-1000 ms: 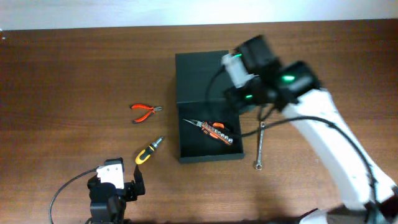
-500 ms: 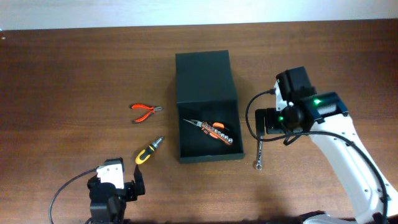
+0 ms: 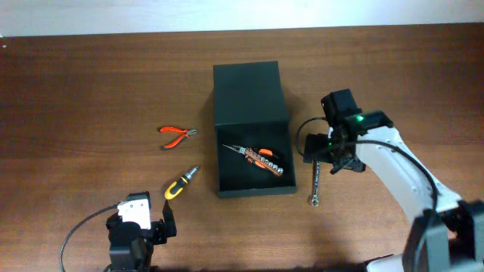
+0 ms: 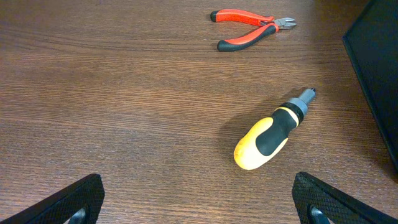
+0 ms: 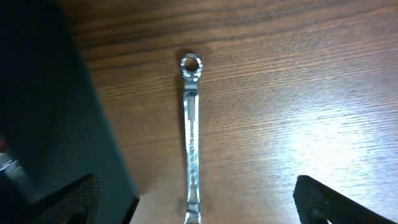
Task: Pack container
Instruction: 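Move the right gripper to the silver wrench and grasp it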
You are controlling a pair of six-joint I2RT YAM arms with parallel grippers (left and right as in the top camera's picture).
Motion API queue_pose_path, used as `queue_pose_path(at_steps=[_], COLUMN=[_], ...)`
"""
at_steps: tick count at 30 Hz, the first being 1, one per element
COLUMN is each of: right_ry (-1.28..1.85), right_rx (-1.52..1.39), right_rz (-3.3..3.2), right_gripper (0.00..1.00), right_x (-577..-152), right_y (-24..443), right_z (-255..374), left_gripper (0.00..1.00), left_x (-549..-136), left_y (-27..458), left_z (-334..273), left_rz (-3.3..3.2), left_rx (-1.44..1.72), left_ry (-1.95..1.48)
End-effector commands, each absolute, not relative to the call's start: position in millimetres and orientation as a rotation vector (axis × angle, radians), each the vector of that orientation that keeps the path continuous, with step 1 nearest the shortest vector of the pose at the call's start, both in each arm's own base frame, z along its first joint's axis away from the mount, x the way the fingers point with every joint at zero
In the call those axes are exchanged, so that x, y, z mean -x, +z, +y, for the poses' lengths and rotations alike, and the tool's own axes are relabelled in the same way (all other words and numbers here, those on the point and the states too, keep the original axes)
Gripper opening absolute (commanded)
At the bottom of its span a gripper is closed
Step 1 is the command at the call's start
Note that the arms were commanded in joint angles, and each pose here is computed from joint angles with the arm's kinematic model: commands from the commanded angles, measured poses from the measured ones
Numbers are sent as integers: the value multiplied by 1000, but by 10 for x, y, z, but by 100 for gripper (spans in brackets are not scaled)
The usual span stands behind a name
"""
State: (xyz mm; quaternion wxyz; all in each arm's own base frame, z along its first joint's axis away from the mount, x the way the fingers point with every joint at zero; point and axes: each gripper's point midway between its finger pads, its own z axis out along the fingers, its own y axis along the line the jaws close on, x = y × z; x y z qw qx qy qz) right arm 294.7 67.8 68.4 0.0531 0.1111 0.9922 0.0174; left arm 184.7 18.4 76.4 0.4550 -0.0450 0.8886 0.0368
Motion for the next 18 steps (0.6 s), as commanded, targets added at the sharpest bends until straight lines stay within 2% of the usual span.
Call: queue_pose_path(at_steps=[1,6,18], right_ry=[-35,-77,-68], right_rx=[-411,-418,-418], right_rz=[3062,3133,3141], right_gripper=[98,98,77], right_x=[-2930,-2907,-2962], right_y=[463,186,34], right_z=[593,589,615], left_gripper=[99,99,99], left_x=[-1848,-1848,-1848], left_y=[756,756,756], left_z=[184,184,184], left_rz=[2190,2190,2190], left_rx=[96,96,96], left_ry=[96,96,96])
